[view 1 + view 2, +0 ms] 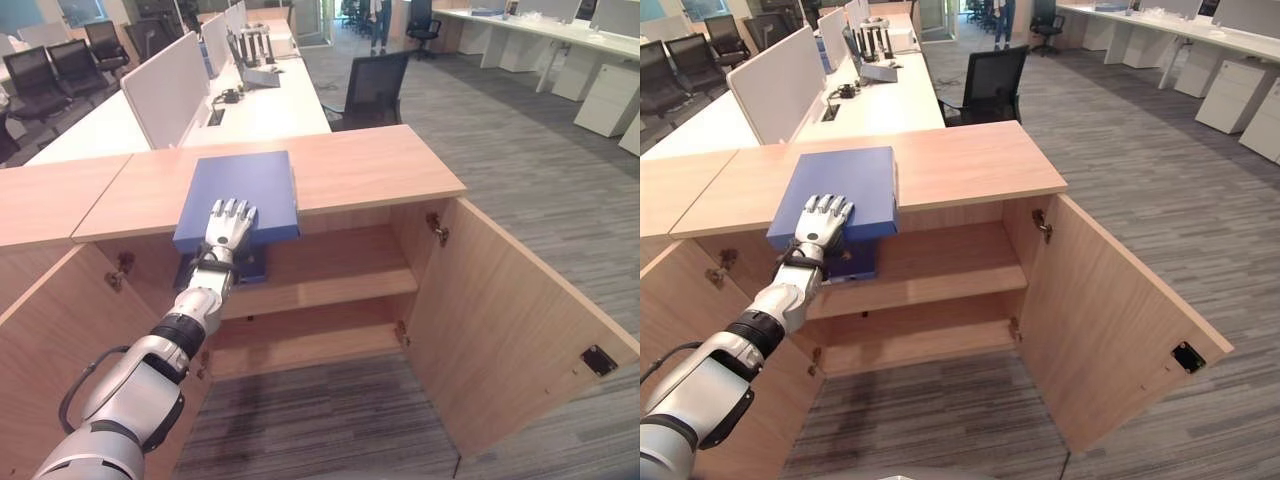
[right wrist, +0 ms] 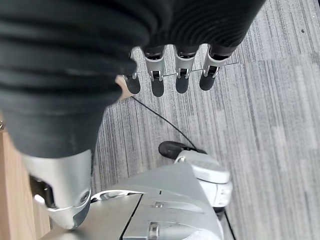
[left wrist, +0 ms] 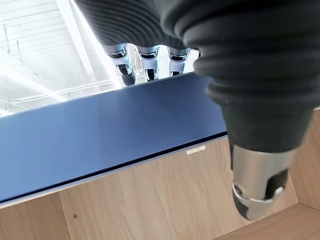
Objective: Put the empty folder in the office cabinet
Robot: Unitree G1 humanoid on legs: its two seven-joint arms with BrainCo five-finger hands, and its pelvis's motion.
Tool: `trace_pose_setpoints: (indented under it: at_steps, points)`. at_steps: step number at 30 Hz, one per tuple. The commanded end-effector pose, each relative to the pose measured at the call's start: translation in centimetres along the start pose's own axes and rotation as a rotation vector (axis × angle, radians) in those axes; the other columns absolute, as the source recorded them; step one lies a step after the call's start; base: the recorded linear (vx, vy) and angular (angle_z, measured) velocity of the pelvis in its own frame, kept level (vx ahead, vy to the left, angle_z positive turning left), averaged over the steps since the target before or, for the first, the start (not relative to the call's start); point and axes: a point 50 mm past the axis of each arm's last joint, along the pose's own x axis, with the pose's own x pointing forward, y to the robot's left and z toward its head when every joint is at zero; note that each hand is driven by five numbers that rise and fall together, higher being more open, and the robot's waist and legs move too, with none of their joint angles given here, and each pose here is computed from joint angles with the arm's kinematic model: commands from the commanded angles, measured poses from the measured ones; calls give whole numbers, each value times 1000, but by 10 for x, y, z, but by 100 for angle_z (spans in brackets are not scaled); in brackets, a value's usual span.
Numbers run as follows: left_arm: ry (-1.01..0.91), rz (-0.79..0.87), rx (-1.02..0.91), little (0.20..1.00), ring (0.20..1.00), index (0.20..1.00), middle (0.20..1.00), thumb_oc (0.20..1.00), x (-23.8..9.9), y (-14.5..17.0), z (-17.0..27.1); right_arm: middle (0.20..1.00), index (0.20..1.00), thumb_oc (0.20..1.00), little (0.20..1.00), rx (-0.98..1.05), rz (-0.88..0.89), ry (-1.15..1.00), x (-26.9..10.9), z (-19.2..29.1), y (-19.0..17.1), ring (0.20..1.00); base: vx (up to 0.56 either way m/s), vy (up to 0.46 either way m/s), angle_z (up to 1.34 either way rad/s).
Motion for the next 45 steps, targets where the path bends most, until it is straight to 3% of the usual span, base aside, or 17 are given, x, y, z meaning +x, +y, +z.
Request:
trace_pose_setpoints:
  at_steps: [1, 3, 4, 5, 19, 26, 28, 29, 31, 35, 37, 38, 45]
  points:
    - [143, 72, 89, 1000, 1000, 1000, 1000, 1000, 25, 32, -36, 1000, 1000, 1000, 1000, -45, -2, -18, 0, 13, 8, 1000, 0, 0, 0]
    - [175, 71, 107, 1000, 1000, 1000, 1000, 1000, 27, 32, -42, 1000, 1000, 1000, 1000, -54, -9, -16, 0, 13, 7, 1000, -8, -5, -4]
    - [187, 68, 112, 416, 416, 416, 416, 416, 27, 32, -44, 1000, 1000, 1000, 1000, -59, -11, -17, 0, 12, 8, 1000, -5, 0, -5]
    - [187, 69, 112, 200, 200, 200, 200, 200, 27, 32, -44, 1000, 1000, 1000, 1000, -58, -10, -17, 0, 12, 8, 1000, -6, 2, -4]
    - [244, 6, 165, 200, 200, 200, 200, 200, 21, 20, -59, 1000, 1000, 1000, 1000, -69, -14, -20, 0, 11, 10, 1000, 1, 0, -5]
    - [285, -38, 89, 200, 200, 200, 200, 200, 11, 2, -59, 1000, 1000, 1000, 1000, -60, -16, -28, 0, 12, 12, 1000, 0, 0, 0]
    - [281, -11, 18, 200, 200, 200, 200, 200, 12, 3, -52, 1000, 1000, 1000, 1000, -56, -20, -29, 0, 12, 11, 1000, 0, 0, 0]
    - [229, 133, -139, 200, 200, 200, 200, 200, 18, 24, -37, 1000, 1000, 1000, 1000, -41, -19, -34, 0, 12, 13, 1000, 0, 0, 0]
    - [205, 199, -221, 200, 200, 200, 200, 200, 17, 35, -32, 1000, 1000, 1000, 1000, -35, -16, -32, 0, 11, 14, 1000, 2, 0, 3]
    - [42, 363, -498, 200, 200, 200, 200, 200, -12, 64, -13, 1000, 1000, 1000, 1000, -21, -9, -49, 0, 15, 14, 1000, 5, -7, 8]
    - [-68, 394, -588, 200, 200, 200, 200, 200, -30, 74, -3, 1000, 1000, 1000, 1000, 4, -5, -54, 0, 16, 13, 1000, 2, -10, 15]
    - [-217, 400, -670, 200, 200, 200, 200, 200, -52, 87, 7, 1000, 1000, 1000, 1000, 19, -3, -50, 0, 15, 10, 1000, 5, -6, 16]
    - [-410, 350, -937, 200, 200, 200, 200, 200, -104, 102, 8, 1000, 1000, 1000, 1000, 29, 31, -50, 0, 16, 14, 1000, 6, -1, 8]
